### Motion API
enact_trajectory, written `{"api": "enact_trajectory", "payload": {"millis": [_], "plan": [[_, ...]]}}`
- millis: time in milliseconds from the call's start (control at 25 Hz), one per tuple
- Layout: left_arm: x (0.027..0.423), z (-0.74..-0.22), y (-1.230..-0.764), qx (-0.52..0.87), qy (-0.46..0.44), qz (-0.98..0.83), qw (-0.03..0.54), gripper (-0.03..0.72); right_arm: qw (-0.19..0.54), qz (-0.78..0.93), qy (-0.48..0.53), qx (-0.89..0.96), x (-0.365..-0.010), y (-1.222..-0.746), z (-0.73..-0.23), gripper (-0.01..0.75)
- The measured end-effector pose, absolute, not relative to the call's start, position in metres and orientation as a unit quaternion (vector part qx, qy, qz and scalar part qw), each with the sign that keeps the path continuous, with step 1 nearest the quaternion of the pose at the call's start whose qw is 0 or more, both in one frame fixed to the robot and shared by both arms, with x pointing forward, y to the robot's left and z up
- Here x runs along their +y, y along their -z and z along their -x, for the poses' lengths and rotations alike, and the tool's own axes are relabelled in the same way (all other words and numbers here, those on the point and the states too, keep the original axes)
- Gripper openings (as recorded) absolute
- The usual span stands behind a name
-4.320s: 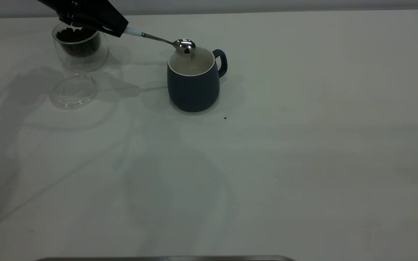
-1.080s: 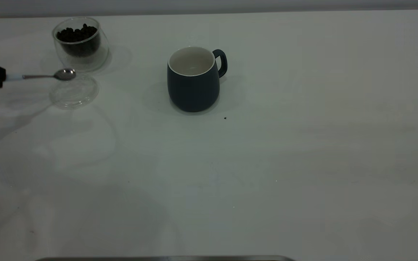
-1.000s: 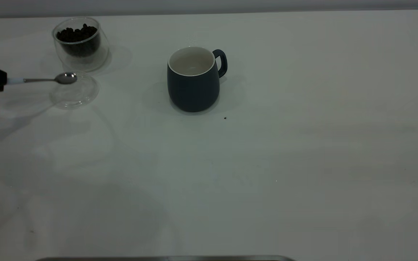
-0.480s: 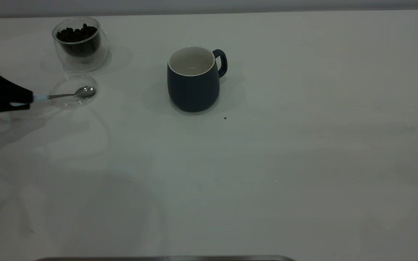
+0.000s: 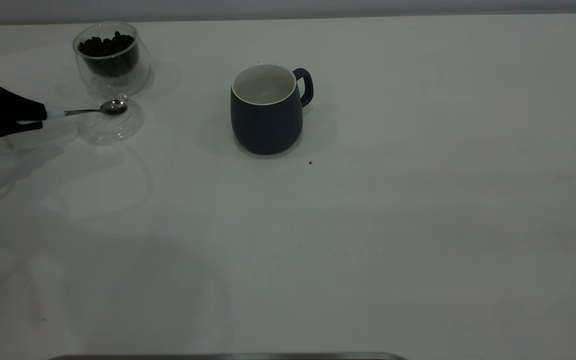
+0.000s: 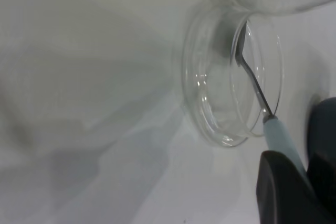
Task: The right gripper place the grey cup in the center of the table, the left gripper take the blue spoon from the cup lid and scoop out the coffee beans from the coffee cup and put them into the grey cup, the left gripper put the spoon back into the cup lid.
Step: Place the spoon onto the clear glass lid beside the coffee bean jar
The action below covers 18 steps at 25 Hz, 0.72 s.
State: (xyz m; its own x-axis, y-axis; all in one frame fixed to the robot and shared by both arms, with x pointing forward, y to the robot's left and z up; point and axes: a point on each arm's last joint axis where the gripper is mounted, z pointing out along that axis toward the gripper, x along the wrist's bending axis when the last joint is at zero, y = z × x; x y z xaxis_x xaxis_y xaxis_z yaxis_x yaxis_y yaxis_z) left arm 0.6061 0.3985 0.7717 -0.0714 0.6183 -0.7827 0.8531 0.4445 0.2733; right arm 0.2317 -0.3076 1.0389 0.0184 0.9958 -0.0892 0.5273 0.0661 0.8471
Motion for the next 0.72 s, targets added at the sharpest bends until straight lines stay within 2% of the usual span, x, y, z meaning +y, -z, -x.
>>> {"api": "enact_trajectory", "payload": {"millis": [720], "plan": [[0.388, -0.595, -0.748, 0.714, 0.193, -0.493, 0.459, 0.132, 0.374, -0.607, -0.313, 0.627, -0.308, -1.039, -0.232, 0.453]]}}
